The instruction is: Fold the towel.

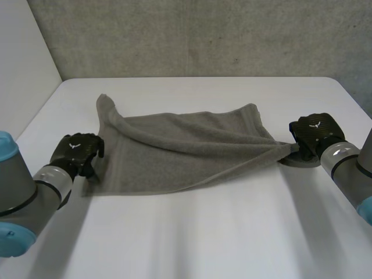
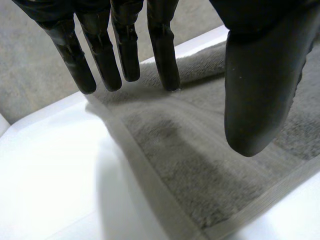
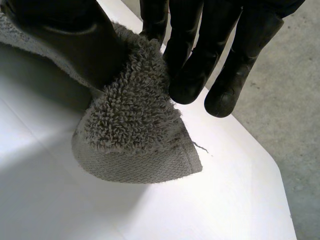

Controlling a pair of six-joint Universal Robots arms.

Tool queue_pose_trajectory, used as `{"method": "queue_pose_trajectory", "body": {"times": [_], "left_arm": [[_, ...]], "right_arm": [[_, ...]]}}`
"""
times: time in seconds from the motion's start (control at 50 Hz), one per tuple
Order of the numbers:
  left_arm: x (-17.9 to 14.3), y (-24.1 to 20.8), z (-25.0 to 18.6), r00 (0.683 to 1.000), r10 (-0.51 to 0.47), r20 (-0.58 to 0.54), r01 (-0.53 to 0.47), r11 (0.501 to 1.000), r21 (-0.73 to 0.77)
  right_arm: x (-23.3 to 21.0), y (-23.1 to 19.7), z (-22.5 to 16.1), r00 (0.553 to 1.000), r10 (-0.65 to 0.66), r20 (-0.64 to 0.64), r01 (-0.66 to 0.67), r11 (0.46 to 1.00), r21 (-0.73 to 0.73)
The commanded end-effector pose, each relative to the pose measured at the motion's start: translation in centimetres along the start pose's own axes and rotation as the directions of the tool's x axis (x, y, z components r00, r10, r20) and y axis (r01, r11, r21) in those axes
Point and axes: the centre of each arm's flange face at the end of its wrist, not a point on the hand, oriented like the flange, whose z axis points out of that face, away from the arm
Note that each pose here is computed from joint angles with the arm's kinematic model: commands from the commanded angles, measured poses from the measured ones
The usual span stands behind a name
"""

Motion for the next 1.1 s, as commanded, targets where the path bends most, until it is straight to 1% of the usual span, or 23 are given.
{"method": "queue_pose_trajectory", "body": {"times": [0.02, 0.24, 0.48, 0.78, 1.1], "left_arm": [[-0.7, 1.0, 0.5, 1.0, -0.014, 0.005, 0.015, 0.999, -0.04], [-0.4, 1.5, -0.2, 0.999, -0.032, -0.013, 0.03, 0.992, -0.122], [-0.4, 2.0, 0.2, 0.999, -0.032, -0.014, 0.03, 0.991, -0.131], [-0.6, 3.4, 2.5, 0.999, -0.038, -0.017, 0.035, 0.986, -0.162], [-1.0, 2.8, 3.4, 1.0, -0.03, -0.004, 0.029, 0.991, -0.13]], "right_arm": [[-0.5, 0.6, 0.1, 1.0, 0.001, 0.018, -0.001, 1.0, -0.018], [-0.9, 1.0, 0.2, 1.0, 0.003, 0.03, -0.002, 1.0, -0.028], [-1.2, 1.4, 0.2, 0.999, 0.005, 0.039, -0.003, 0.999, -0.038], [-1.5, 1.6, 0.2, 0.999, 0.006, 0.05, -0.004, 0.999, -0.042], [-1.7, 1.9, 0.1, 0.998, 0.008, 0.056, -0.005, 0.999, -0.052]]}}
